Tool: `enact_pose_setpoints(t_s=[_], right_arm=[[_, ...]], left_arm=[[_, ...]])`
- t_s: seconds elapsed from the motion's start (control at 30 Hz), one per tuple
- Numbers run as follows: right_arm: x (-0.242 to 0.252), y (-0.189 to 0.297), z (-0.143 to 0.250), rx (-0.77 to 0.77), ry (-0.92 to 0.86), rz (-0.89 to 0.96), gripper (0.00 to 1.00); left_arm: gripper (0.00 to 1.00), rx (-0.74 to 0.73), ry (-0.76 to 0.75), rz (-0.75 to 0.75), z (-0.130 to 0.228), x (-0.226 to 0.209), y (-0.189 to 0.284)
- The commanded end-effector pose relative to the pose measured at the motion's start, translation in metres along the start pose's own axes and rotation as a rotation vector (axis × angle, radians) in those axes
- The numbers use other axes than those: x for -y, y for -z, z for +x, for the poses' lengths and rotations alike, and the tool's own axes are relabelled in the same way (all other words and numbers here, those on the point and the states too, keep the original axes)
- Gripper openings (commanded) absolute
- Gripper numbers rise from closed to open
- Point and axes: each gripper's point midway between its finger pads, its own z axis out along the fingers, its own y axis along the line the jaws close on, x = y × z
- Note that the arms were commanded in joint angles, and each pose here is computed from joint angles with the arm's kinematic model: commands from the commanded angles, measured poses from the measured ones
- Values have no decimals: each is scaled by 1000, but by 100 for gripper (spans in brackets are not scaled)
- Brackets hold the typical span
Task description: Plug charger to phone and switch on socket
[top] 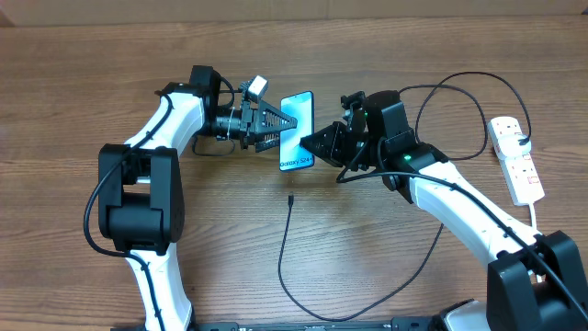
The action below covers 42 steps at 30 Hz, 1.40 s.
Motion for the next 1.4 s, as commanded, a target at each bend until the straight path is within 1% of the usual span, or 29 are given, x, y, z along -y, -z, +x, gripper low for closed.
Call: enact_pose_setpoints(t_s=[0.0, 0.07, 0.1, 0.17, 0.23, 0.4, 0.53, 0.6, 0.67, 0.8, 0.9, 1.03, 1.1, 1.23, 1.3, 1.37], right_arm=[[-12, -2, 11, -56, -96, -42, 4], [-12, -2, 10, -56, -113, -42, 4], [-12, -2, 11, -56, -113, -41, 4], [-11, -2, 12, -60, -102, -36, 4], [-8, -2, 14, -67, -83, -27, 4], [-3, -2, 18, -83, -2, -10, 4], [1, -1, 21, -94, 99, -2, 4], [4, -1, 24, -106, 149, 7, 4], [9, 0, 29, -126, 169, 23, 4], [16, 1, 37, -157, 175, 48, 4], [13, 2, 41, -181, 171, 22, 4], [1, 2, 44, -203, 184, -40, 4], [-1, 2, 44, -204, 183, -50, 4], [0, 4, 41, -200, 173, -55, 4], [-2, 7, 40, -205, 169, -72, 4], [-1, 9, 37, -200, 144, -77, 4]], left_arm=[[64, -14, -64, 124, -2, 27, -7], [46, -14, -65, 125, -2, 27, -7], [38, -14, -64, 125, -2, 27, -7], [34, -15, -51, 125, -2, 27, -7], [31, -18, -31, 125, -2, 27, -7], [30, -18, -30, 125, -2, 28, -7], [29, -28, -28, 126, 0, 29, -11], [34, -38, -17, 127, 3, 29, -15], [37, -50, -4, 127, 6, 30, -19], [38, -71, 1, 129, 10, 31, -28], [40, -87, 11, 129, 12, 33, -33], [48, -91, -65, 133, 9, 39, -36], [50, -89, -103, 135, 5, 44, -36], [48, -89, -137, 137, 0, 52, -37], [44, -94, -143, 138, 0, 54, -39], [37, -100, -142, 138, 1, 54, -41]])
